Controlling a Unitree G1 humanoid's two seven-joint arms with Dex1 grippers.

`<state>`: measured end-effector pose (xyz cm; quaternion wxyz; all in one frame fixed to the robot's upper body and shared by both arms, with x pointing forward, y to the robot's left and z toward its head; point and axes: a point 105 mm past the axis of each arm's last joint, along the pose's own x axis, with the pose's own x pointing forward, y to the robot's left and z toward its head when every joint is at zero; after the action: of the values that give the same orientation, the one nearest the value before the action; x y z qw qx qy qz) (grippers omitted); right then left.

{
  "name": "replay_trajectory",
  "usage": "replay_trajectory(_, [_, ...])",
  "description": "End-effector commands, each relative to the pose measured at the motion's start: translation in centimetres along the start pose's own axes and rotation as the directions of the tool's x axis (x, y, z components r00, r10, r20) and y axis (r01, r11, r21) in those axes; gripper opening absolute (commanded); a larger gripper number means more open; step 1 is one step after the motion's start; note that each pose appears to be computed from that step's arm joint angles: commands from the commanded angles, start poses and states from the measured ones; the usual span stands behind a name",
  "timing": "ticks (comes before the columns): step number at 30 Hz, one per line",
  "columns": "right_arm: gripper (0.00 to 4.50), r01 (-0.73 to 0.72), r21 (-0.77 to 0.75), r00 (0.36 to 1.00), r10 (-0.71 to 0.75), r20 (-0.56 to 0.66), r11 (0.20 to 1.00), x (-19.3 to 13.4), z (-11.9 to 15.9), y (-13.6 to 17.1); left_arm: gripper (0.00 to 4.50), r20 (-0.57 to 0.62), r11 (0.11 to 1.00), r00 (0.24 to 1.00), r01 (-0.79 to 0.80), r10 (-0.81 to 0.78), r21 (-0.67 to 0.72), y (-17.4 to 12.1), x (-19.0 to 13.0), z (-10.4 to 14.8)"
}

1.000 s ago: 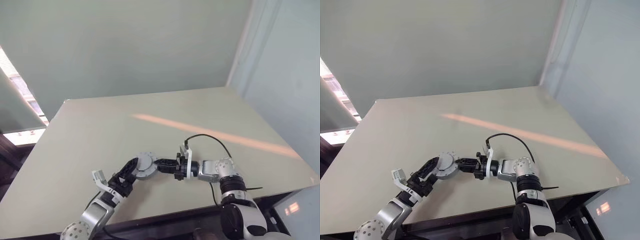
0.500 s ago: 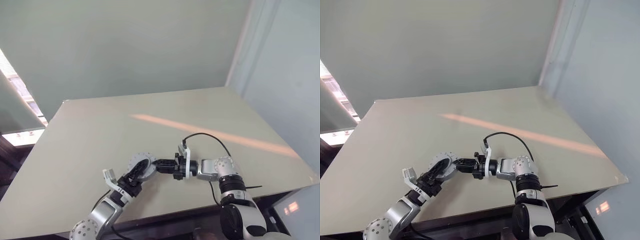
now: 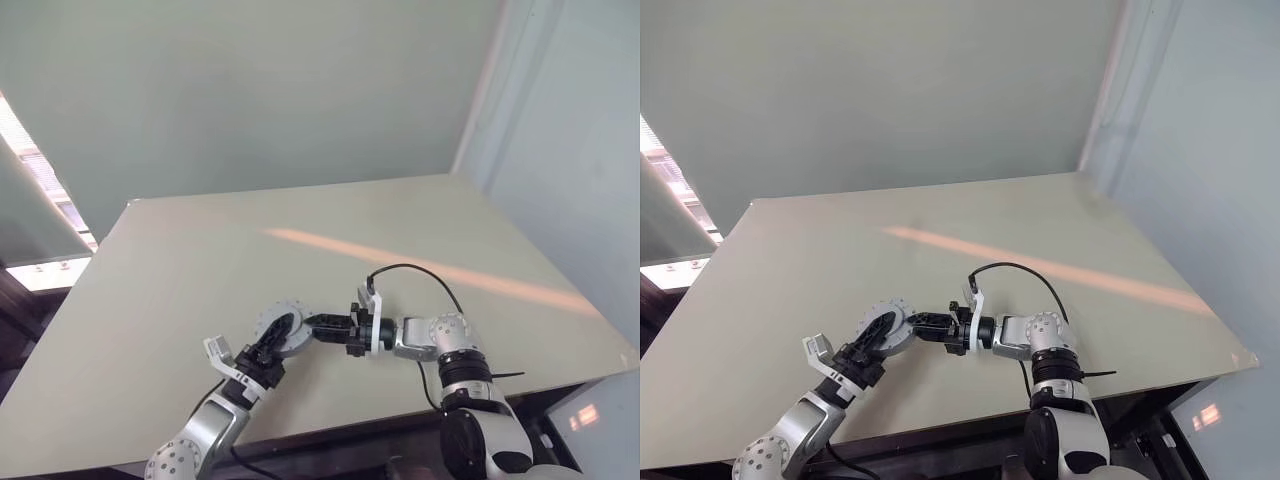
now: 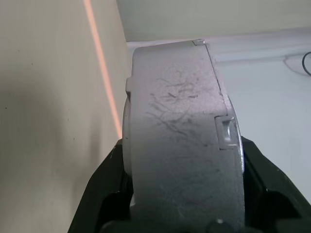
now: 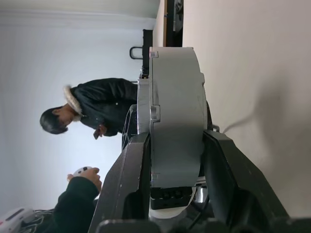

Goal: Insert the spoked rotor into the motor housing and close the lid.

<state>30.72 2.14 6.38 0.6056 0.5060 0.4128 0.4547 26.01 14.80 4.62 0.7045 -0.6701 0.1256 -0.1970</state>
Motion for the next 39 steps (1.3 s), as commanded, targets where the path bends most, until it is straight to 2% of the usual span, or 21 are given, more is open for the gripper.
replay_trajectory(1, [1.25, -0.069, -0.099, 0.996, 0.073, 0.040, 0.993, 0.6, 1.1, 2.2, 2.11, -0.001, 0.999, 1.000, 0.014, -0.014, 0.041, -1.0, 0.4, 0.1])
replay_trajectory(2, [1.25, -0.073, -0.102, 0.996, 0.077, 0.036, 0.992, 0.6, 1.0, 2.2, 2.10, 0.002, 0.999, 1.000, 0.017, -0.017, 0.042, -1.0, 0.4, 0.1])
replay_trajectory(3, [2.00, -0.086, -0.106, 0.996, 0.088, 0.020, 0.991, 0.6, 0.7, 2.4, 2.10, 0.006, 0.999, 1.000, 0.020, -0.021, 0.043, -1.1, 0.5, 0.1])
replay_trajectory(10, [4.46, -0.050, -0.140, 0.998, 0.055, 0.031, 0.989, 0.3, 0.8, 1.9, 2.05, 0.030, 0.998, 0.999, 0.030, -0.032, 0.047, -1.3, 0.5, -0.1])
replay_trajectory(14, [4.50, 0.010, -0.201, 0.997, 0.004, 0.071, 0.980, -0.1, 1.6, 1.3, 2.05, 0.048, 0.998, 0.998, 0.036, -0.039, 0.058, -1.6, 0.4, 0.1])
replay_trajectory(16, [4.50, 0.044, -0.341, 0.997, -0.022, 0.068, 0.939, -0.7, 1.7, 1.3, 2.05, 0.076, 0.995, 0.996, 0.041, -0.047, 0.088, -1.9, 0.3, 1.0])
replay_trajectory(18, [4.50, 0.074, -0.511, 0.997, -0.046, 0.067, 0.856, -1.4, 1.8, 1.4, 2.05, 0.109, 0.990, 0.993, 0.034, -0.049, 0.135, -2.3, 0.2, 2.1])
replay_trajectory(21, [4.50, 0.077, -0.677, 0.996, -0.031, 0.080, 0.731, -1.9, 1.9, 1.6, 2.05, 0.140, 0.981, 0.989, 0.018, -0.046, 0.194, -2.5, 0.1, 3.3])
replay_trajectory(25, [4.50, 0.089, -0.884, 0.996, -0.030, 0.084, 0.459, -2.5, 2.0, 1.6, 2.05, 0.224, 0.913, 0.974, -0.130, 0.043, 0.388, -1.7, 0.0, 6.1])
replay_trajectory(29, [4.50, 0.060, -0.950, 0.998, -0.034, 0.052, 0.305, -2.6, 1.4, 1.2, 2.05, 0.329, 0.811, 0.939, -0.272, 0.105, 0.518, -0.7, 0.0, 8.9])
replay_trajectory(33, [4.50, 0.033, -0.979, 0.999, -0.048, 0.024, 0.199, -2.5, 0.5, 0.7, 2.05, 0.383, 0.737, 0.914, -0.349, 0.132, 0.579, -0.2, 0.0, 10.4])
replay_trajectory(39, [4.50, 0.032, -0.989, 0.998, -0.062, 0.023, 0.145, -2.6, -0.2, -0.1, 2.05, 0.452, 0.623, 0.873, -0.458, 0.182, 0.634, 1.1, -0.4, 12.5])
